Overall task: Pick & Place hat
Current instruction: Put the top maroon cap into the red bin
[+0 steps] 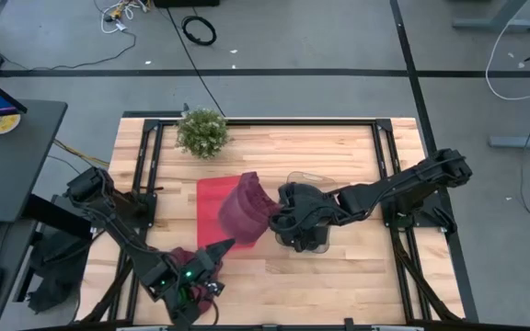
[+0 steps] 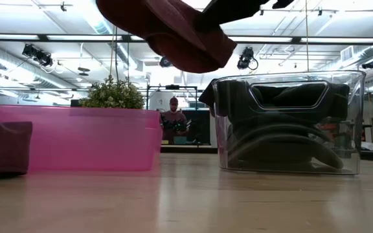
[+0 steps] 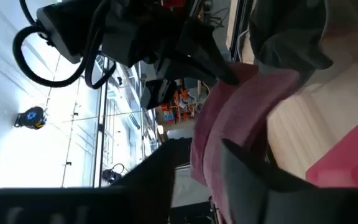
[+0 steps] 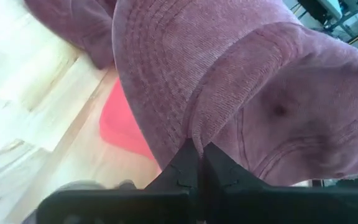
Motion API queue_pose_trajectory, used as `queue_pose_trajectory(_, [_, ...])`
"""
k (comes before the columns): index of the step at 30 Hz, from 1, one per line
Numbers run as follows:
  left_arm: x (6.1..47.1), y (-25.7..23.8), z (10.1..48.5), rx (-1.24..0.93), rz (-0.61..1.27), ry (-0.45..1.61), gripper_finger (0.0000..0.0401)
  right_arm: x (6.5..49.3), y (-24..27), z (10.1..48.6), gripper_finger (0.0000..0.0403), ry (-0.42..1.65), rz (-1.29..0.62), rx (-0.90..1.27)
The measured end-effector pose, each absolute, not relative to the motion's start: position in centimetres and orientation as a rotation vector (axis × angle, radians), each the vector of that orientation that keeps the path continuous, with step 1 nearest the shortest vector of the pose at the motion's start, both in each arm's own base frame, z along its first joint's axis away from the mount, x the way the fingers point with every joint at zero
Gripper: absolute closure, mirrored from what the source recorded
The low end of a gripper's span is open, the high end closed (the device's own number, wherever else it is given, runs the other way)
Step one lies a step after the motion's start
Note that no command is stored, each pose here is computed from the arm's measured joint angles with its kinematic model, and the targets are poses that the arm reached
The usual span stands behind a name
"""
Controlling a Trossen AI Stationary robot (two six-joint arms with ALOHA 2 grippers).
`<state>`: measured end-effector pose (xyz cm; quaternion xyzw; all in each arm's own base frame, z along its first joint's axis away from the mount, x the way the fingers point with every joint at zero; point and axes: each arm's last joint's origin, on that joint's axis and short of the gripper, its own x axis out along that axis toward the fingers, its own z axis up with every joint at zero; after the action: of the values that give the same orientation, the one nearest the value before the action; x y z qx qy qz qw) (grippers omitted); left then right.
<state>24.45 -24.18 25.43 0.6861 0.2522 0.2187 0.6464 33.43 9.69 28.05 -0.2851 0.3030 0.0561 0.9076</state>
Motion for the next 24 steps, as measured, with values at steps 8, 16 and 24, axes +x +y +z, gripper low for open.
queue_pose_trajectory(8, [24.5, -24.3, 25.5, 1.523, 0.489, 0.559, 0.0160, 32.0, 9.3, 30.1, 0.0403, 0.586, 0.116, -0.463])
queue_pose_trajectory(16, [25.4, -23.3, 25.5, 1.499, 0.517, 0.583, 0.0167, 31.9, 9.9, 29.3, 0.0403, 0.635, 0.253, -0.419])
queue_pose_trajectory(24, [26.5, -22.4, 25.3, 1.470, 0.440, 0.604, 0.0237, 32.0, 10.0, 29.2, 0.0403, 0.629, 0.266, -0.463])
